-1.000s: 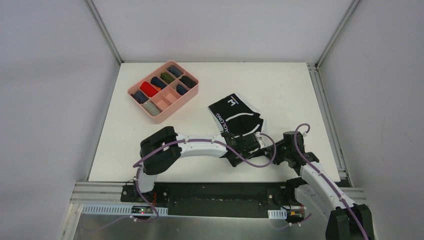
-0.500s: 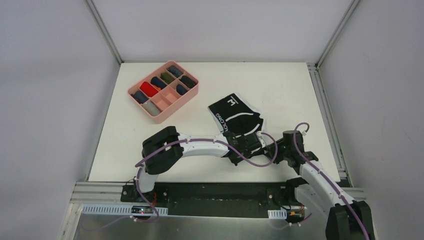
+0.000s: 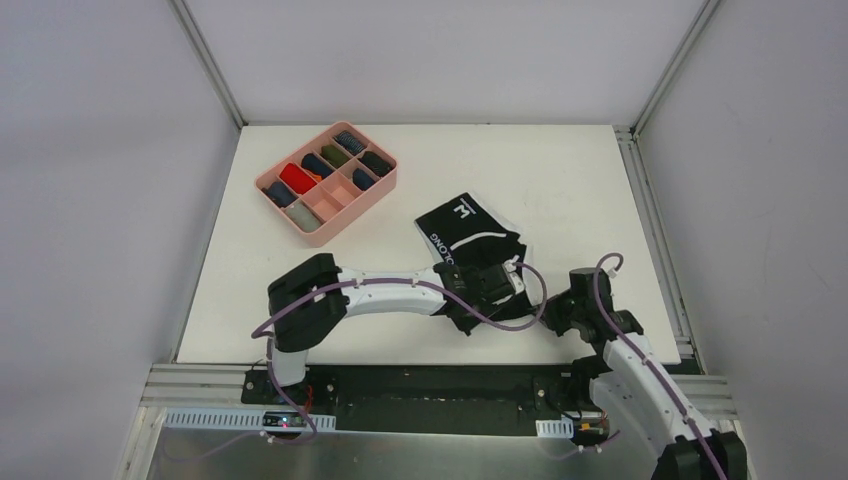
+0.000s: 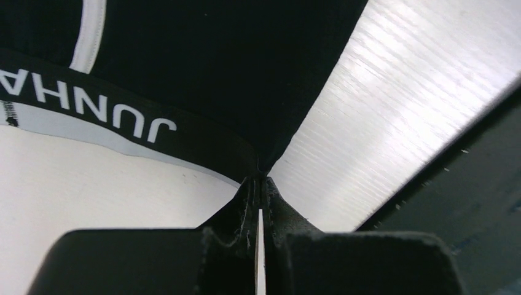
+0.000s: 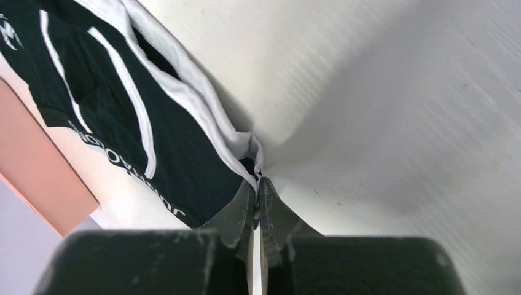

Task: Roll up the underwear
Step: Fold the underwear at the center of the board.

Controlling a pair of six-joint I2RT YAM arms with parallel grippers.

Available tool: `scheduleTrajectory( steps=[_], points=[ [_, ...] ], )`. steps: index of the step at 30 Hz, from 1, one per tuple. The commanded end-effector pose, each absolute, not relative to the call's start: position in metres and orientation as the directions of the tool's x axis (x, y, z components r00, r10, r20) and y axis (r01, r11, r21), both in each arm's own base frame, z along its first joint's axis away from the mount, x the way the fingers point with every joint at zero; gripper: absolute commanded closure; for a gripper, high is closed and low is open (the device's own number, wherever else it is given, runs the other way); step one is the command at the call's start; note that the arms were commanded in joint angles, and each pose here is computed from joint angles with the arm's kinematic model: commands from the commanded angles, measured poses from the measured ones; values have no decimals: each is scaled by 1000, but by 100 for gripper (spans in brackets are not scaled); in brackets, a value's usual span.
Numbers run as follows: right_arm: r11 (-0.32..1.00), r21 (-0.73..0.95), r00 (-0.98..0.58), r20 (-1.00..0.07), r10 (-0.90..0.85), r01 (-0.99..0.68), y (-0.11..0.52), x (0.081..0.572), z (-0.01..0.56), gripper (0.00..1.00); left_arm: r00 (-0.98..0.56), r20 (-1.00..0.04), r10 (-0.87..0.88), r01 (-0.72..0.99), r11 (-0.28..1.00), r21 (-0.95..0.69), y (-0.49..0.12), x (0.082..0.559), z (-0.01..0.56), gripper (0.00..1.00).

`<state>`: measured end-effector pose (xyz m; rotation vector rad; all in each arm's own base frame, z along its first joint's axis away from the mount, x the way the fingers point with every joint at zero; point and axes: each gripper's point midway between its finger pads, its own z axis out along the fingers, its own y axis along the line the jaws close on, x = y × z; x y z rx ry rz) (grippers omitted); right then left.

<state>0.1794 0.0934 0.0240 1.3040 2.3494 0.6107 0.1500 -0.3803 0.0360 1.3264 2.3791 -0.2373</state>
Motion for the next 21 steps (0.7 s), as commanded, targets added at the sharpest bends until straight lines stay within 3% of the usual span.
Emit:
scheduleTrajectory(
  steps=[1, 11, 21],
  points=[
    [509, 511, -515, -145, 845, 692, 84, 158, 37, 100, -547, -464, 697, 812, 576, -93, -381, 129, 72, 100],
    [509, 635, -538, -170, 826, 581, 93, 158, 110, 100, -668, -479, 570, 732, 617, -288, -377, 97, 124, 100],
    [533, 714, -551, -246, 798, 453, 112, 227, 169, 100, -757, -511, 408, 605, 734, -310, -360, 140, 157, 100]
  ],
)
